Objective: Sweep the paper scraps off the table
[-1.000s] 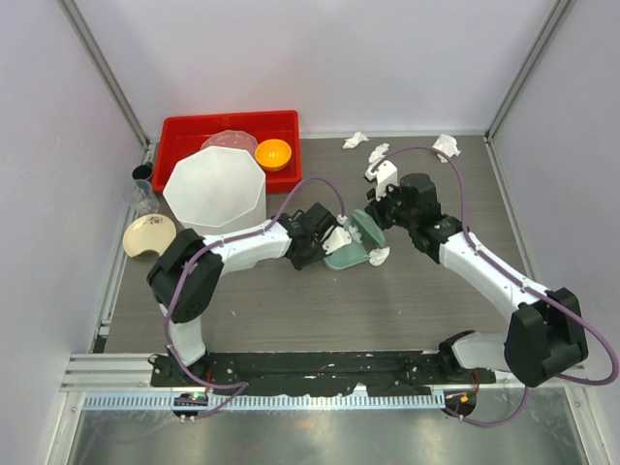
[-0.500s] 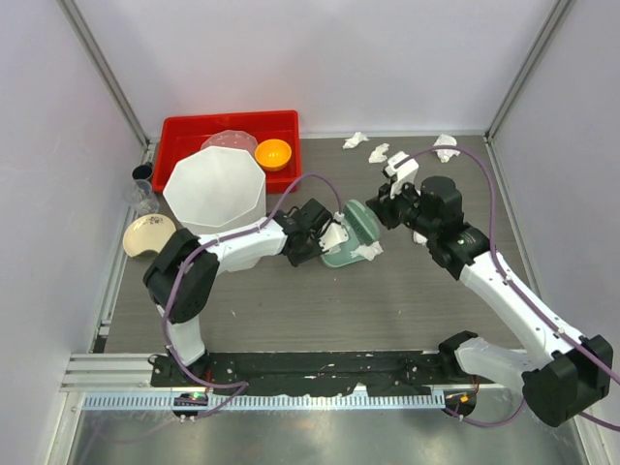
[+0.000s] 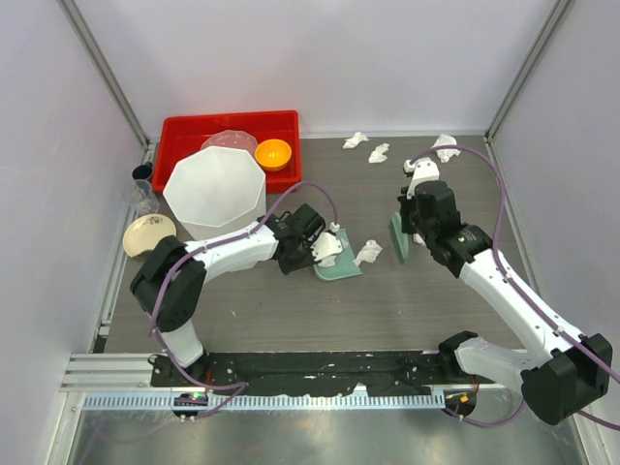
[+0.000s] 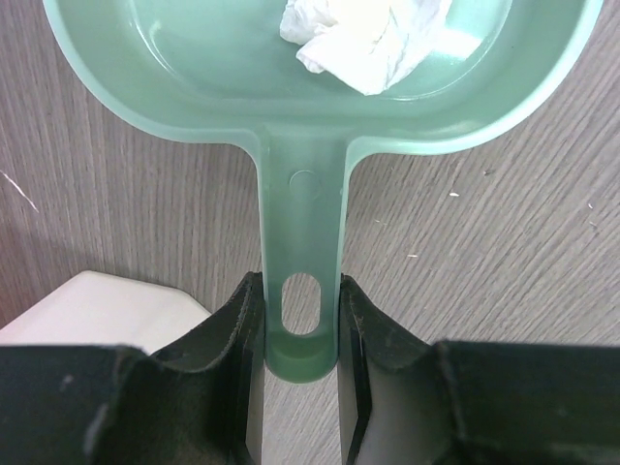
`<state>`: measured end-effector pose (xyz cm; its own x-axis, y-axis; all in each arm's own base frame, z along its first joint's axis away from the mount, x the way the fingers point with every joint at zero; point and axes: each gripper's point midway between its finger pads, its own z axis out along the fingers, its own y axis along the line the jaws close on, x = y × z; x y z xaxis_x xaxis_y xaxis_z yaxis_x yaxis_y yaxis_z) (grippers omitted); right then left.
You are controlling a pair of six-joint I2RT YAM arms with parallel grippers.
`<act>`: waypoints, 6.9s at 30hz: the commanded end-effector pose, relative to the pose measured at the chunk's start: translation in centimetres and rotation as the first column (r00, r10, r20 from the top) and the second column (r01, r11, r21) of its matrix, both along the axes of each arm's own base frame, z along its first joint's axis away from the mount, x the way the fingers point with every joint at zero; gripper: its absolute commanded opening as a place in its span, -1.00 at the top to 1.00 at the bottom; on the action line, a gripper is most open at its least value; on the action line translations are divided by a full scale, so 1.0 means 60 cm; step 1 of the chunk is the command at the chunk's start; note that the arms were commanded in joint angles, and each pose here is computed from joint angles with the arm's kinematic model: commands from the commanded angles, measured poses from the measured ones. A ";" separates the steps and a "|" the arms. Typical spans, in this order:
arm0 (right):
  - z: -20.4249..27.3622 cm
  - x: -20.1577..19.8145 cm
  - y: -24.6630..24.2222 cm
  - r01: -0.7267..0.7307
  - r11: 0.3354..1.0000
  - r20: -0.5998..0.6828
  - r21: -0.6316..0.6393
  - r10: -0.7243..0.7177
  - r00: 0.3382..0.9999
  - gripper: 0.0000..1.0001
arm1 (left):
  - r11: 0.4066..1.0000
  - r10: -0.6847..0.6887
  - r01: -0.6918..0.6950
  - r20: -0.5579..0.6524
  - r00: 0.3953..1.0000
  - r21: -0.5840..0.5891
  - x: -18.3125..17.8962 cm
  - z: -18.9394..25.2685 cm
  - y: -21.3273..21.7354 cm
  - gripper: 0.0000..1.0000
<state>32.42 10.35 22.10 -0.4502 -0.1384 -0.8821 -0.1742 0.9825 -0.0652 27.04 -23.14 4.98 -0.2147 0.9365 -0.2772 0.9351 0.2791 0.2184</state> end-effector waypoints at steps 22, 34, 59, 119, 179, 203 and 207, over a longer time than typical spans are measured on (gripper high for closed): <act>0.104 -0.025 0.084 -0.158 0.969 0.110 0.190 0.139 0.984 0.98 | 0.957 0.047 -0.038 0.024 0.999 -0.288 0.021 0.070 -0.080 1.00; 0.403 -0.092 0.009 -0.173 0.971 0.474 0.162 0.078 0.877 0.98 | 0.897 0.069 -0.022 0.091 0.993 -0.441 0.020 0.241 -0.096 1.00; 0.368 -0.124 -0.037 -0.073 0.989 0.393 0.132 0.015 0.920 0.98 | 0.827 0.493 -0.353 0.265 0.829 -0.437 0.035 0.567 0.182 1.00; 0.130 -0.016 -0.072 -0.011 0.885 0.188 -0.466 0.110 0.976 0.98 | 0.899 0.374 -0.385 0.826 0.422 -0.210 0.051 0.767 0.396 1.00; 0.046 0.109 0.100 -0.536 0.824 0.167 -0.184 0.564 0.809 0.98 | 0.991 0.044 -0.019 -0.189 0.981 0.133 -0.082 0.029 -0.034 1.00; 0.075 -0.010 0.148 -0.470 0.874 0.308 0.123 0.417 0.855 0.98 | 0.995 0.099 -0.095 -0.129 0.987 0.042 0.037 -0.013 -0.072 1.00; 0.112 0.014 0.074 -0.239 0.969 0.291 0.056 0.213 0.933 0.98 | 1.000 0.022 -0.020 -0.150 0.989 0.014 0.017 -0.003 -0.067 1.00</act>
